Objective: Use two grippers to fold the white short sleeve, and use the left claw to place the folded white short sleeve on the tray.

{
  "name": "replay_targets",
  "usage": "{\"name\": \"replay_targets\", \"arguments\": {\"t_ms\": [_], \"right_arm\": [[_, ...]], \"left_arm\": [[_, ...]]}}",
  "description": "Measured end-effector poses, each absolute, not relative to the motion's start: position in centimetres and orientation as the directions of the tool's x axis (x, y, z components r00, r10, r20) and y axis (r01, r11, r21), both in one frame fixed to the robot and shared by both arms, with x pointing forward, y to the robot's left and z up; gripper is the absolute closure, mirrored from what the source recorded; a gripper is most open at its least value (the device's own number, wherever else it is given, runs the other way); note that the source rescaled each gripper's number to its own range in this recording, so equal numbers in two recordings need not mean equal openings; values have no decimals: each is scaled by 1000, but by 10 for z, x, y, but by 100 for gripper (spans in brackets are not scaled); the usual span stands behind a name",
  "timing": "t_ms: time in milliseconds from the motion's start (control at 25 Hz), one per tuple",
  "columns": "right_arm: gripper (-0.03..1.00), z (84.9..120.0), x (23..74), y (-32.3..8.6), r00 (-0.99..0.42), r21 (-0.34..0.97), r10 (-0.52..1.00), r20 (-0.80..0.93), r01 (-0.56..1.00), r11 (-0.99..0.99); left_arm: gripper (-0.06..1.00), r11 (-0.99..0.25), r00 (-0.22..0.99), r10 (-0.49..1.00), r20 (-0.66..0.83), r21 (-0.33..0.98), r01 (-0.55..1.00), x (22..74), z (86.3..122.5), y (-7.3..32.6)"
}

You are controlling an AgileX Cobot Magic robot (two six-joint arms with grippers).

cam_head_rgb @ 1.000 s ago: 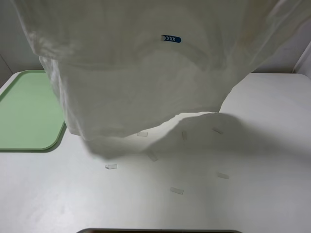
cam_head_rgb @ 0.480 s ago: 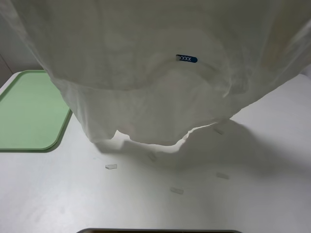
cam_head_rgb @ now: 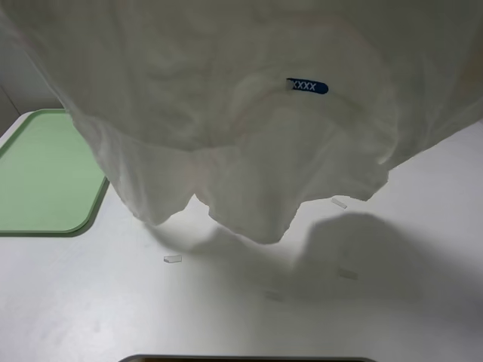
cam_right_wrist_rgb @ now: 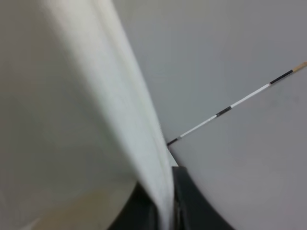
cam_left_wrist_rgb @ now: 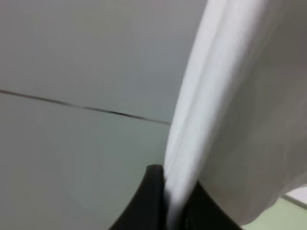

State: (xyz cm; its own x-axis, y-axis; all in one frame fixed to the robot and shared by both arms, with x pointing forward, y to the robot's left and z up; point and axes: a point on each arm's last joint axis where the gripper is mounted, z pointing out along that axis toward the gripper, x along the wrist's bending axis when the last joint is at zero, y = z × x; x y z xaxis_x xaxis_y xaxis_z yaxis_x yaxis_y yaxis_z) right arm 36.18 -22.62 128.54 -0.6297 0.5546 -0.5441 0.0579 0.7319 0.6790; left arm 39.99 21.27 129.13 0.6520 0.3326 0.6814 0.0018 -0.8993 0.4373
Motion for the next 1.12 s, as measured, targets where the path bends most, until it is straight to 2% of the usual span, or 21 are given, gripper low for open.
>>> {"name": "replay_targets", "arguments": {"t_ms": [400,720,1040,1120], "right_arm": [[95,1264,324,-240,-690,753,580,-432,78,654],[95,1253,310,-245,-713,791,601,-361,107,603],[95,1251,311,-244,-715,803,616,-329,132,582],[95,1249,318,-241,-710,789,617,-339,143,598]], "left_arm": [[94,-857,714,392,581,513,53,353,1255,236],[94,-808,697,451,558,588,52,327,1257,251],[94,-812,702,448,553,581,59,329,1253,250],[94,-847,695,432,575,524,94,339,1241,249]]}}
